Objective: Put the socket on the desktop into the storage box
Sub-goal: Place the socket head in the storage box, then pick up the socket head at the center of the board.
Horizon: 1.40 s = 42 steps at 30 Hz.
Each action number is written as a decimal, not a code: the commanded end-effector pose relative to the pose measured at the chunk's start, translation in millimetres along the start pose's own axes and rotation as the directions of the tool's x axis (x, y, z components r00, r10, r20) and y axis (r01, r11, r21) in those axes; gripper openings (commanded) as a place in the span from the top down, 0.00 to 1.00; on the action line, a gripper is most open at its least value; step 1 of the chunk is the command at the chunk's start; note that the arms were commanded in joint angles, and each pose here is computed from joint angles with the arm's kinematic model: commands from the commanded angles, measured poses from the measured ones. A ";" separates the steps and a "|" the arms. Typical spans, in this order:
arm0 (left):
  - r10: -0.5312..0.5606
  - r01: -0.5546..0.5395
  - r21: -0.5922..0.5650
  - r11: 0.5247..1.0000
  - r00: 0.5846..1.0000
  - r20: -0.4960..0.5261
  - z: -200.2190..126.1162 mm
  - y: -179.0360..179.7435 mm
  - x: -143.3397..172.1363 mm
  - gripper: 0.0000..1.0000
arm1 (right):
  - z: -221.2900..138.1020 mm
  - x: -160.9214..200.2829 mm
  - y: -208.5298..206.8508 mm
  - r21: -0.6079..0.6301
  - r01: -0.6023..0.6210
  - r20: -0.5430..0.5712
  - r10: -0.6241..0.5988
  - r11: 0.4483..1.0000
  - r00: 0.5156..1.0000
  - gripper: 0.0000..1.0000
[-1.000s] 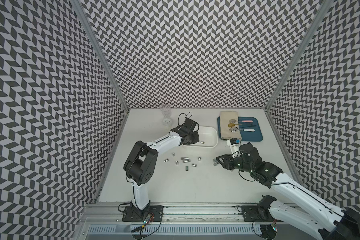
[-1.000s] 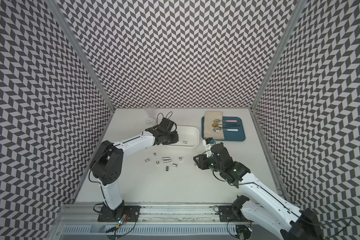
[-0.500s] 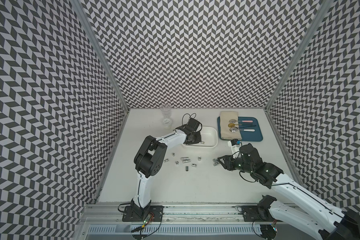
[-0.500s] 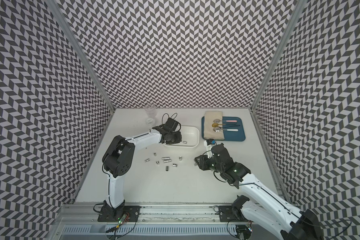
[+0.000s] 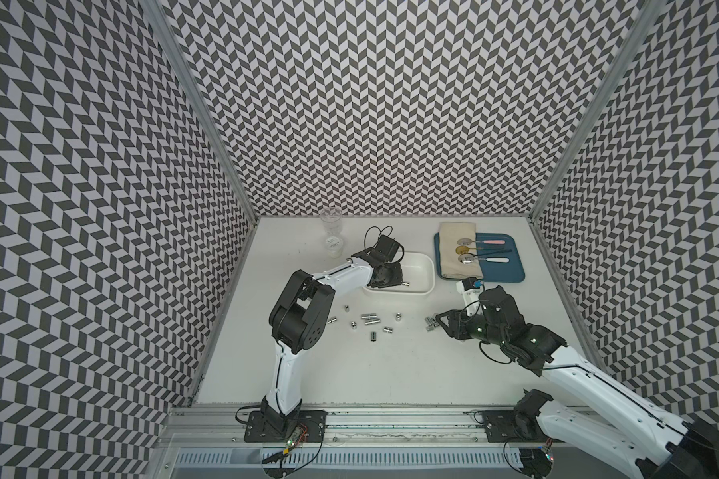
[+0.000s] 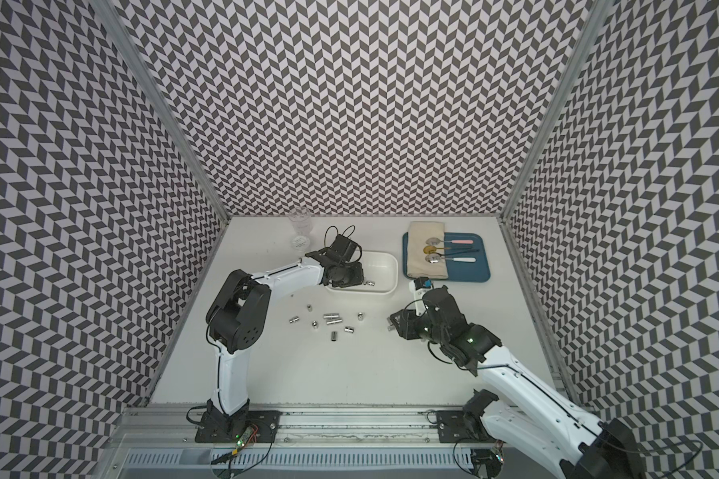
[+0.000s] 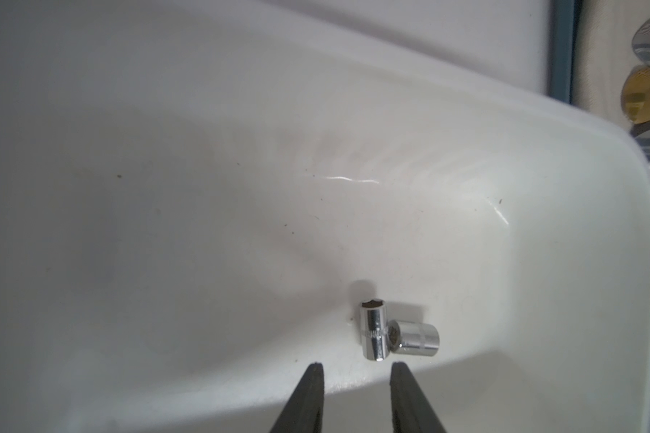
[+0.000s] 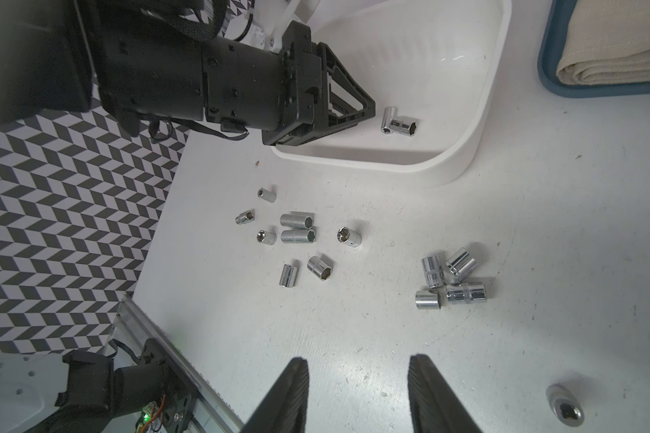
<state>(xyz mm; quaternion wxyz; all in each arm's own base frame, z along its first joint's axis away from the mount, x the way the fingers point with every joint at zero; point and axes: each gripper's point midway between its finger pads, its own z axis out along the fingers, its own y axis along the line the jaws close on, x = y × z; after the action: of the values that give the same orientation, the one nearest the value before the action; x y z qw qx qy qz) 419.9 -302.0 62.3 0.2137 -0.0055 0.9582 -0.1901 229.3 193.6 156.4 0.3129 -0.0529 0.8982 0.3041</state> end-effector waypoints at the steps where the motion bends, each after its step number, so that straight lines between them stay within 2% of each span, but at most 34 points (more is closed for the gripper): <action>1: 0.034 -0.038 0.049 0.998 0.997 0.075 -37.5 -20.0 -18.6 0.66 | -4.5 -12.6 1.4 0.010 0.000 0.041 0.000 1.000 0.999 0.52; 12: 0.067 -0.088 0.163 0.983 0.989 0.131 -93.2 -34.1 -9.9 0.66 | -4.5 -13.5 -5.2 0.044 -0.014 0.045 0.012 0.999 0.999 0.50; 17: 0.107 -0.147 0.290 0.946 0.983 0.150 -118.2 -44.0 13.5 0.62 | -6.2 -16.6 -13.9 0.093 -0.031 0.060 0.025 0.995 0.998 0.47; 22: 0.126 -0.169 0.365 0.916 0.982 0.140 -135.1 -40.2 44.3 0.57 | -8.1 -18.0 -30.6 0.175 -0.066 0.069 0.055 0.982 0.996 0.43; 30: 0.176 -0.188 0.425 0.886 0.982 0.068 -142.7 -40.3 97.2 0.56 | -10.9 -13.6 -70.6 0.317 -0.160 0.070 0.145 0.935 0.987 0.39; 42: 0.278 -0.247 0.430 0.868 0.961 -0.008 -133.6 -59.1 152.5 0.56 | -8.2 -0.8 -98.9 0.412 -0.228 0.039 0.233 0.882 0.972 0.38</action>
<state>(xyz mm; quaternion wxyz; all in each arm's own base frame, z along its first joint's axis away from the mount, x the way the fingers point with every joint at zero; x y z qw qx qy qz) 228.3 -318.7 136.1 0.1974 0.1703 0.8940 -0.3643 250.4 111.8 109.5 0.2739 0.1067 0.9442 0.1489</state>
